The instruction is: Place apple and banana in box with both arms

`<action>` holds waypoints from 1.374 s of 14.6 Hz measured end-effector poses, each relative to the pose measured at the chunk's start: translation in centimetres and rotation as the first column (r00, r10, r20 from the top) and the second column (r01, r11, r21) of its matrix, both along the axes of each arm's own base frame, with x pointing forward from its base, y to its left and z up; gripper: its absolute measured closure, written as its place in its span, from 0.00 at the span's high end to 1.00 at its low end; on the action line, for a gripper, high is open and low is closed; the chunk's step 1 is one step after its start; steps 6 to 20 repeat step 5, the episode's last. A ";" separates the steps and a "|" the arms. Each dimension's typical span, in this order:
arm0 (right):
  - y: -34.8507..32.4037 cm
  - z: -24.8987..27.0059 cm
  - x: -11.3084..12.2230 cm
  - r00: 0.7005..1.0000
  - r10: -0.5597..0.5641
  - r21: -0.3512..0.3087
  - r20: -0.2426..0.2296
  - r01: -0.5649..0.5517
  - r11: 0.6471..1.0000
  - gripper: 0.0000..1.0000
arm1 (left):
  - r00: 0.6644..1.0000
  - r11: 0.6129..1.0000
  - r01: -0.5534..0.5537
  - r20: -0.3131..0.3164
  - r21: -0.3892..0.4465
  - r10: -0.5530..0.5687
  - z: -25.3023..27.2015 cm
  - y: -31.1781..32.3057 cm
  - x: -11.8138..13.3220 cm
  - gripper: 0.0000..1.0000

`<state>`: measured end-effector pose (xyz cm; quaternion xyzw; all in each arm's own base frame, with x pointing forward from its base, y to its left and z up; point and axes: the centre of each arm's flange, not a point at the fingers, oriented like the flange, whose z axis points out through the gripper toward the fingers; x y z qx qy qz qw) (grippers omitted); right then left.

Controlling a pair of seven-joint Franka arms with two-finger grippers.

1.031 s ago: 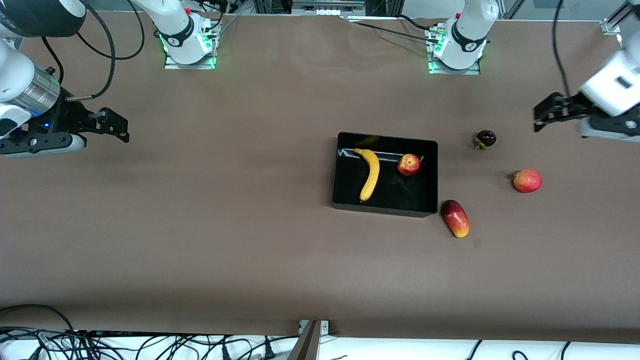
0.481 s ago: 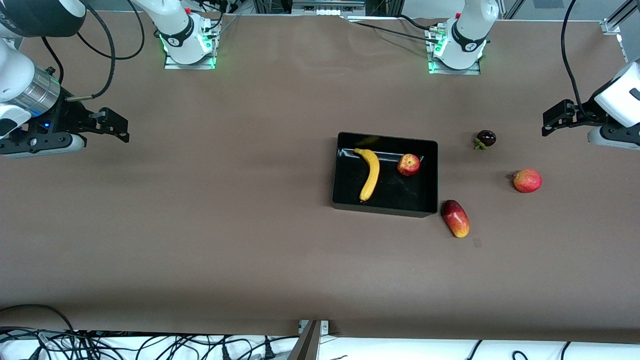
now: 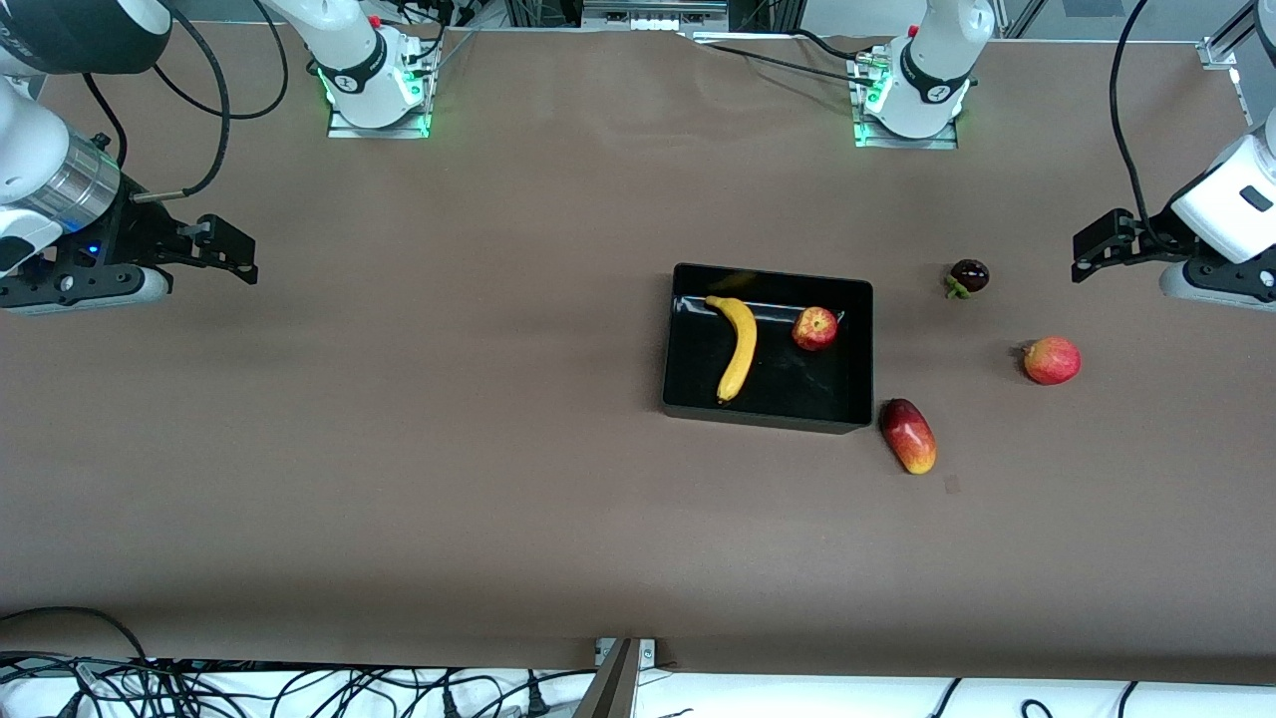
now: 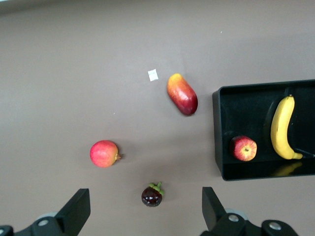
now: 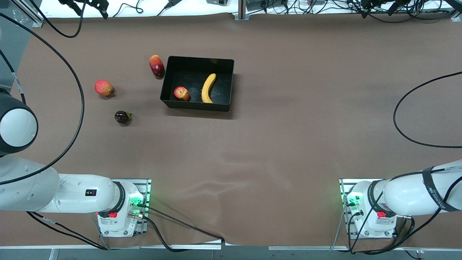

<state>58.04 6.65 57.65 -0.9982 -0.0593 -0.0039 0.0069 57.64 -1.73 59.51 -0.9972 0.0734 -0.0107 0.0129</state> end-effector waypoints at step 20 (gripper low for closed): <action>0.0 0.0 0.0 1.000 0.000 0.000 0.000 0.000 1.000 1.00 | 0.998 0.998 -0.065 0.005 -0.002 0.065 0.1 -1.1 -0.1 1.00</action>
